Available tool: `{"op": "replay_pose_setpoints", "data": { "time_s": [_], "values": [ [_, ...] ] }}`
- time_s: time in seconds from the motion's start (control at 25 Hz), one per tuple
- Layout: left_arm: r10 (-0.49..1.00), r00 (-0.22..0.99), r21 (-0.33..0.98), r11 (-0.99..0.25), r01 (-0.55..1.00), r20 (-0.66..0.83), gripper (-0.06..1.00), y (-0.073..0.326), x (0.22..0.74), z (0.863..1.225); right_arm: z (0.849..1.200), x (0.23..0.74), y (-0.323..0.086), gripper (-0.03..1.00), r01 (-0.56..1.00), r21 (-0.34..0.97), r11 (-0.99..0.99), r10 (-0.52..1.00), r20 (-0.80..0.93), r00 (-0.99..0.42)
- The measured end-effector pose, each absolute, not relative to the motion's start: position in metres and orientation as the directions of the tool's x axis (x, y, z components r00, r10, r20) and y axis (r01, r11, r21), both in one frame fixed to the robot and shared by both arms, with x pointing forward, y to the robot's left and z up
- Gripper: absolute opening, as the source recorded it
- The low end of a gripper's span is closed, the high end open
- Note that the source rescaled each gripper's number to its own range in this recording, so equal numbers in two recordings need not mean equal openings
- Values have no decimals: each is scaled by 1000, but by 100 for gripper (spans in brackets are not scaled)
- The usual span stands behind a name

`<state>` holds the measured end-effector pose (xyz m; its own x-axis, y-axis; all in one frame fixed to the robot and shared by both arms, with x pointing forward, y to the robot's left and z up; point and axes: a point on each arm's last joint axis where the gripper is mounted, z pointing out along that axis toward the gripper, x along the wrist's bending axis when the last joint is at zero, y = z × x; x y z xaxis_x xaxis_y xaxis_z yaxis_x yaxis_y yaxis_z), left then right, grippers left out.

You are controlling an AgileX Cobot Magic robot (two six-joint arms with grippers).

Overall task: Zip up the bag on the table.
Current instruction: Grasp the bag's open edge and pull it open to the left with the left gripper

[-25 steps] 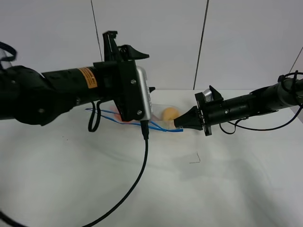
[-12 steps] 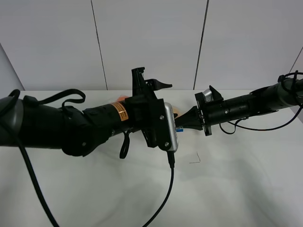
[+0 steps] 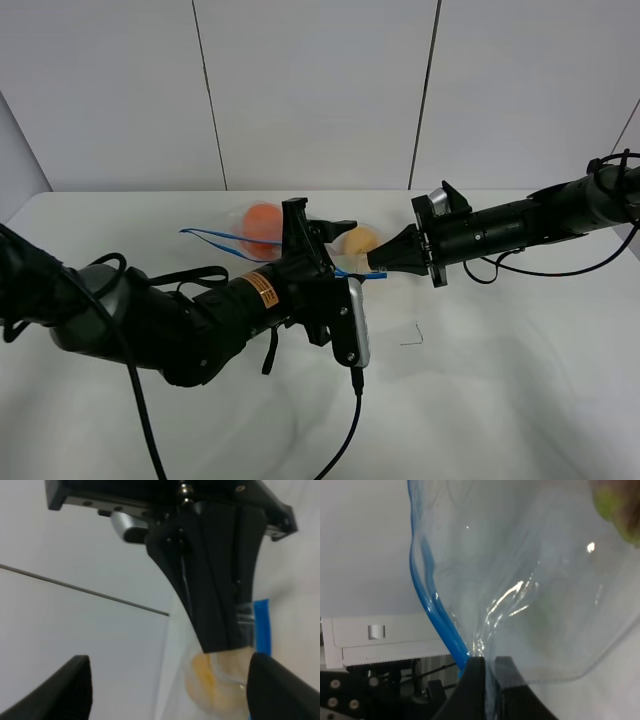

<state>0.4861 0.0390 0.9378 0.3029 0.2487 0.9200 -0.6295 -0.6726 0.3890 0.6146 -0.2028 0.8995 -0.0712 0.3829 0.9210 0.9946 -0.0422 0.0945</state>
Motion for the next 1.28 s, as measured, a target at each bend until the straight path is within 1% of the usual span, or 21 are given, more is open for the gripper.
{"op": "replay_pose_setpoints", "data": {
  "time_s": [0.08, 0.32, 0.68, 0.92, 1.04, 1.08, 1.16, 1.28],
  "values": [
    [260, 281, 382, -670, -637, 924, 88, 38, 487, 934, 899, 615, -203, 0, 995, 94, -42, 383, 921, -71],
    [261, 277, 380, -668, -640, 925, 88, 38, 486, 932, 899, 615, -203, 0, 995, 94, -42, 383, 921, -71],
    [192, 352, 382, -687, -619, 916, 88, 43, 475, 915, 899, 615, -203, 0, 995, 94, -42, 383, 921, -71],
    [203, 338, 380, -682, -624, 919, 88, 35, 483, 914, 899, 615, -203, 0, 995, 94, -42, 383, 921, -71],
    [168, 319, 342, -693, -635, 933, 87, 30, 487, 904, 899, 615, -203, 0, 995, 94, -42, 383, 921, -71],
    [151, 312, 325, -698, -639, 938, 86, 30, 487, 900, 899, 615, -203, 0, 995, 94, -42, 383, 921, -71],
    [132, 302, 304, -703, -643, 944, 78, 30, 488, 896, 899, 615, -203, 0, 995, 94, -42, 383, 921, -71],
    [137, 288, 298, -701, -647, 948, 63, 30, 488, 897, 899, 615, -203, 0, 995, 94, -42, 383, 921, -71]
  ]
}}
